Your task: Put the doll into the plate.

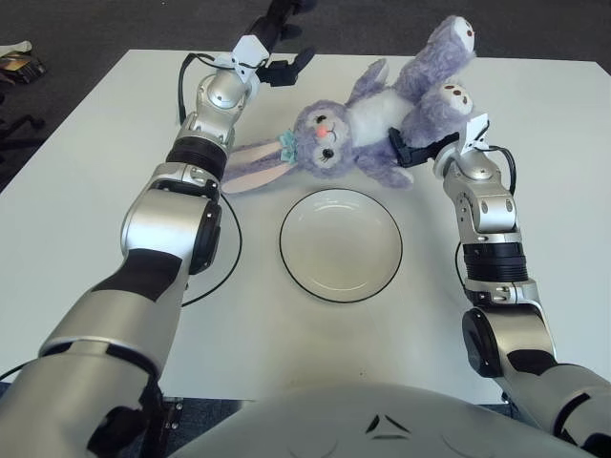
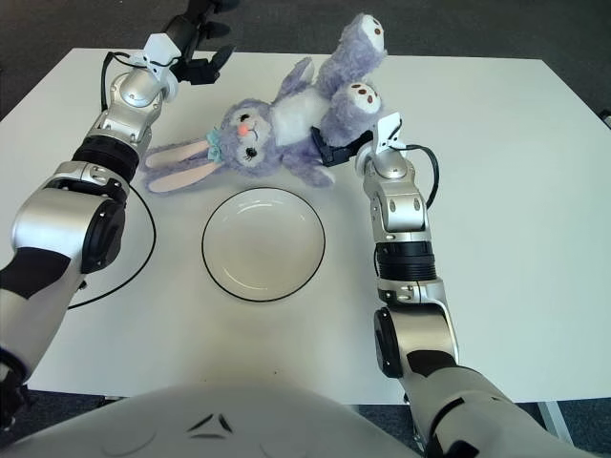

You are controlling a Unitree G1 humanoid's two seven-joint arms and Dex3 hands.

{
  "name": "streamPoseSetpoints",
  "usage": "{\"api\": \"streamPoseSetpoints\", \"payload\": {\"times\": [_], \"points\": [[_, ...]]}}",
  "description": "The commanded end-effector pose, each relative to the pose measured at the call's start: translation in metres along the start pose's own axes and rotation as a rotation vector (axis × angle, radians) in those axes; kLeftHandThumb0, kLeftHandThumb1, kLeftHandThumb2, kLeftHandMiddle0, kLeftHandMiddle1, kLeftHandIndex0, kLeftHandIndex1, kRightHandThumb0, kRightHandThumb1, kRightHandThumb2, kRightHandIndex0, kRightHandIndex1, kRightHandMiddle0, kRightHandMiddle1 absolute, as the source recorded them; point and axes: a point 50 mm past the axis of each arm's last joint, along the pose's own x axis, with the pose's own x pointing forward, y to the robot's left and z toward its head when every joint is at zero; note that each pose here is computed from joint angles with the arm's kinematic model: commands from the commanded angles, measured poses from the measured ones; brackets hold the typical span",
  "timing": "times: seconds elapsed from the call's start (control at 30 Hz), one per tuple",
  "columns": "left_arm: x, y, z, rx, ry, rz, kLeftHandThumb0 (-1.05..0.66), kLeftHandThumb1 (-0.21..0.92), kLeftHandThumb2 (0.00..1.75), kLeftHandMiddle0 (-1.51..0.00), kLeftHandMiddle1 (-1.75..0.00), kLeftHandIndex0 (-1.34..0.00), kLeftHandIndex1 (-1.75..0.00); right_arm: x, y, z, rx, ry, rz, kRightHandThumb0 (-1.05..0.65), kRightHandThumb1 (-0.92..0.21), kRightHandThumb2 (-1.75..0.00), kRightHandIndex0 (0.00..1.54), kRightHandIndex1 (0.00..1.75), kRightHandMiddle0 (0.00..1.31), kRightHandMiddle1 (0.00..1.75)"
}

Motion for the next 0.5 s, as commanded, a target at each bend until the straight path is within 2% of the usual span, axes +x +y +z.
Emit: {"api": "streamPoseSetpoints", "payload": {"times": [0.0, 0.1, 0.23, 0.47], "points": [[-0.004, 0.008, 0.005, 0.026, -0.076, 0.1, -0.89, 0.92, 0.73, -0.05, -0.65, 0.0, -0.74, 0.0, -0.002, 0.008, 0.02, -0.023, -0.01, 0.0, -0.03, -1.51, 0.96, 1.32, 0.67, 1.75], [-0.008, 0.015, 0.006, 0.052, -0.111, 0.163, -0.92, 0.92, 0.77, -0.05, -0.63, 0.0, -0.81, 0.0, -0.003, 0.008, 0.02, -0.019, -0.012, 0.0, -0.02, -1.5, 0.97, 1.29, 0.68, 1.75], [-0.014, 0.039, 0.007, 0.121, -0.148, 0.29, -0.94, 0.92, 0.83, -0.06, -0.63, 0.0, -0.91, 0.0, -0.004, 0.007, 0.024, -0.012, -0.012, 0.0, -0.02, -1.51, 0.97, 1.29, 0.69, 1.75], [-0.017, 0.048, 0.006, 0.164, -0.148, 0.378, -0.9, 0.92, 0.83, -0.14, -0.73, 0.0, -0.98, 0.0, -0.005, 0.007, 0.036, -0.002, -0.003, 0.0, -0.01, -1.51, 0.97, 1.28, 0.7, 1.75]]}}
